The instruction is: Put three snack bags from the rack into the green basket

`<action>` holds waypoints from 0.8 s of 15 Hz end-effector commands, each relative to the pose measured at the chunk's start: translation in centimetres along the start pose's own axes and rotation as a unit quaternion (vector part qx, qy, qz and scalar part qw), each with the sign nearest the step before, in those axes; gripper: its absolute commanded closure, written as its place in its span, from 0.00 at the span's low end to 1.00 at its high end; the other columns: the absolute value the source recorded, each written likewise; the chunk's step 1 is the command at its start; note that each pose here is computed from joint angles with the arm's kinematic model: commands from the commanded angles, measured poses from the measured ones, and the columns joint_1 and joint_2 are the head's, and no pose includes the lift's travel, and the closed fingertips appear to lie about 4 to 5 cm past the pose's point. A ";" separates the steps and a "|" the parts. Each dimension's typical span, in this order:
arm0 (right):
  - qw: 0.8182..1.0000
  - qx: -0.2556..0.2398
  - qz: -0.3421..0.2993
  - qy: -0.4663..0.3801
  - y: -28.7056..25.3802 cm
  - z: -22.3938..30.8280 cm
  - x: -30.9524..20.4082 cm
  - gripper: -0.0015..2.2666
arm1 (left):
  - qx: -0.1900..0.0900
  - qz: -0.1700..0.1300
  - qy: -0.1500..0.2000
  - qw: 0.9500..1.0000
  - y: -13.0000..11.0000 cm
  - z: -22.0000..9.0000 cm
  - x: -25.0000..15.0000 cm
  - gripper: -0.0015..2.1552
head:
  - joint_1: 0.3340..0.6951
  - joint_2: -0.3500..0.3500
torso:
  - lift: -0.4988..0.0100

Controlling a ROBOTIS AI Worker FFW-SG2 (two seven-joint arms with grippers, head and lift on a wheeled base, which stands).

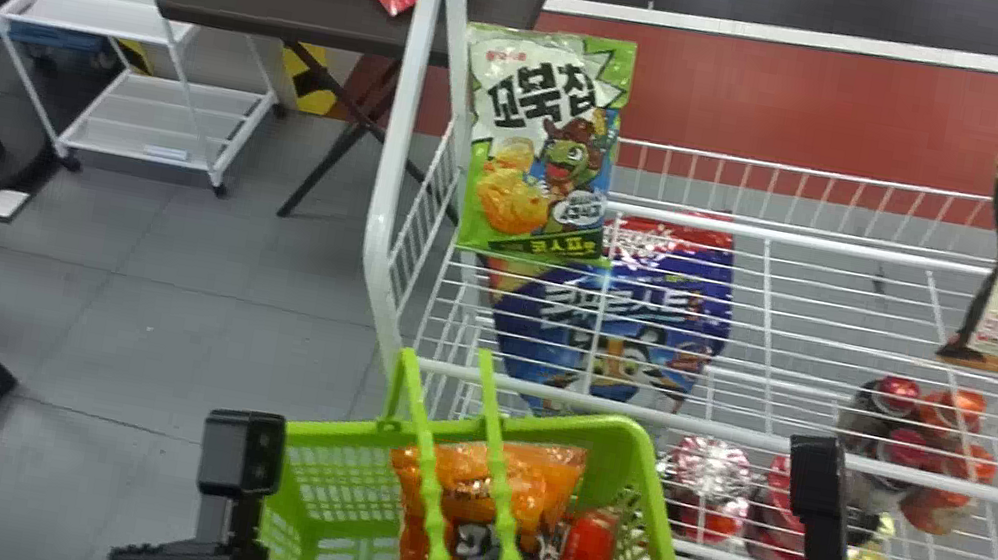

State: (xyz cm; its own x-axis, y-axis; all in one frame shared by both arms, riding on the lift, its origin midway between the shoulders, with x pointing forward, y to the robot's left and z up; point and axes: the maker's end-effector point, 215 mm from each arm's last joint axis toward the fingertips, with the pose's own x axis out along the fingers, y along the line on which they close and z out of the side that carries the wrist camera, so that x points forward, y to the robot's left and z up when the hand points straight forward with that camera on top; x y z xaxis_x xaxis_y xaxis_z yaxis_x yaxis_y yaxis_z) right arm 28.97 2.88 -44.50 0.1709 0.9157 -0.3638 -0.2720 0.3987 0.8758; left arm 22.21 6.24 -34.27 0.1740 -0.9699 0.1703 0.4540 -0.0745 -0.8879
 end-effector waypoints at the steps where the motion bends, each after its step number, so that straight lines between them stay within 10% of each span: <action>1: 1.000 -0.006 -0.011 -0.007 -0.7 0.3 0.1 0.01 | -0.001 0.001 -0.003 1.000 0.0 0.0 -0.1 1.00 | 1.00 0.80 | 0.98; 12: 0.992 0.026 0.001 -0.122 -1.9 9.6 -11.1 0.02 | 0.001 0.004 -0.004 1.000 0.1 0.2 -0.3 1.00 | 1.00 0.62 | 0.98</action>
State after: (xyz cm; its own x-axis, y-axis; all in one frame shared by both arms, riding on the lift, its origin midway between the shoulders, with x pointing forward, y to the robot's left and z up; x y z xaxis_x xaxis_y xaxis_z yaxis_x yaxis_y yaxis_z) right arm 33.90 -5.23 -39.60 0.3215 0.9111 -0.2578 -0.2117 0.3345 0.9183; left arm 22.35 6.64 -34.36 0.1834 -0.9690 0.1655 0.4544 -0.0657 -0.8884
